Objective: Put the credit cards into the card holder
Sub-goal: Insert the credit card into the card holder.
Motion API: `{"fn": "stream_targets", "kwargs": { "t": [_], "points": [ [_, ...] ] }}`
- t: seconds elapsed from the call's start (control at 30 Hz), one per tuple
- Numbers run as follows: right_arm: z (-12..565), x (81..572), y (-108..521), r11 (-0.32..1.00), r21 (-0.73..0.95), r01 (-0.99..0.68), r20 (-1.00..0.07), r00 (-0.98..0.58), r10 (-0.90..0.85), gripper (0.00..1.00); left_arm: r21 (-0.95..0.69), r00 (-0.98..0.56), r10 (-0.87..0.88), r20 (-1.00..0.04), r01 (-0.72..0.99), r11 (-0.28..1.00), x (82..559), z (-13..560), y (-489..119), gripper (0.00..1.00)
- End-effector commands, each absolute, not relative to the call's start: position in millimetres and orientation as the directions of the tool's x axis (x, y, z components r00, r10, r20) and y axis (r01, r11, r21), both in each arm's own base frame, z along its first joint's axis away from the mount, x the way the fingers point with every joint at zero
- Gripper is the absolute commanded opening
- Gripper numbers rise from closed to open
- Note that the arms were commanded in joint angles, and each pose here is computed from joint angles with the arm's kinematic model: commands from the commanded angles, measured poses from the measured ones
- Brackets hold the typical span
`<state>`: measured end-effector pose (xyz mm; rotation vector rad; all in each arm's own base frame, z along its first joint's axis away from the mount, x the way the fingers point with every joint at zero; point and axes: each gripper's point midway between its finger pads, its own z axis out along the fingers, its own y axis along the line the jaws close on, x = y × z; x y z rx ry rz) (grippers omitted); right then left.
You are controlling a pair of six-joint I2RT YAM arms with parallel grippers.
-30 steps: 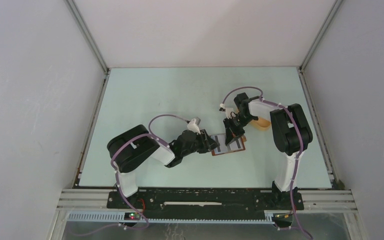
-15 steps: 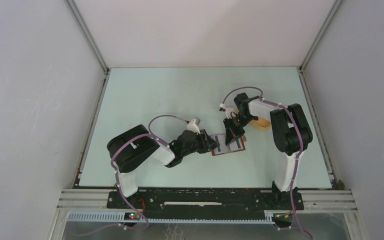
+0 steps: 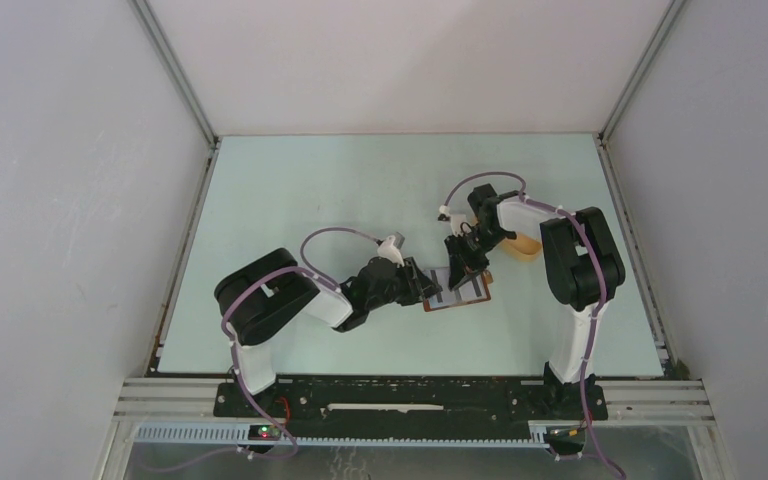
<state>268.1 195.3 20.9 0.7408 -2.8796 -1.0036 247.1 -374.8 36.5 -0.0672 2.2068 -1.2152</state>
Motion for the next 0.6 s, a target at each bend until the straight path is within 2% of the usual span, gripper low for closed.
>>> {"fn": "stream_targets", "kwargs": {
  "t": [0.0, 0.33, 0.57],
  "points": [
    [52, 280, 201, 0.637, 0.587, -0.5, -0.258, -0.861, -0.438, 0.27, -0.799, -0.809, -0.334, -0.485, 0.254, 0.544, 255, 51, -386, 0.37],
    [107, 285, 191, 0.586, 0.558, -0.588, -0.414, -0.808, -0.418, 0.3, -0.794, -0.807, -0.311, -0.503, 0.288, 0.535, 256, 62, -393, 0.38],
    [162, 279, 178, 0.541, 0.484, -0.688, -0.583, -0.715, -0.387, 0.31, -0.781, -0.808, -0.279, -0.519, 0.317, 0.538, 258, 71, -401, 0.39]
  ]
}}
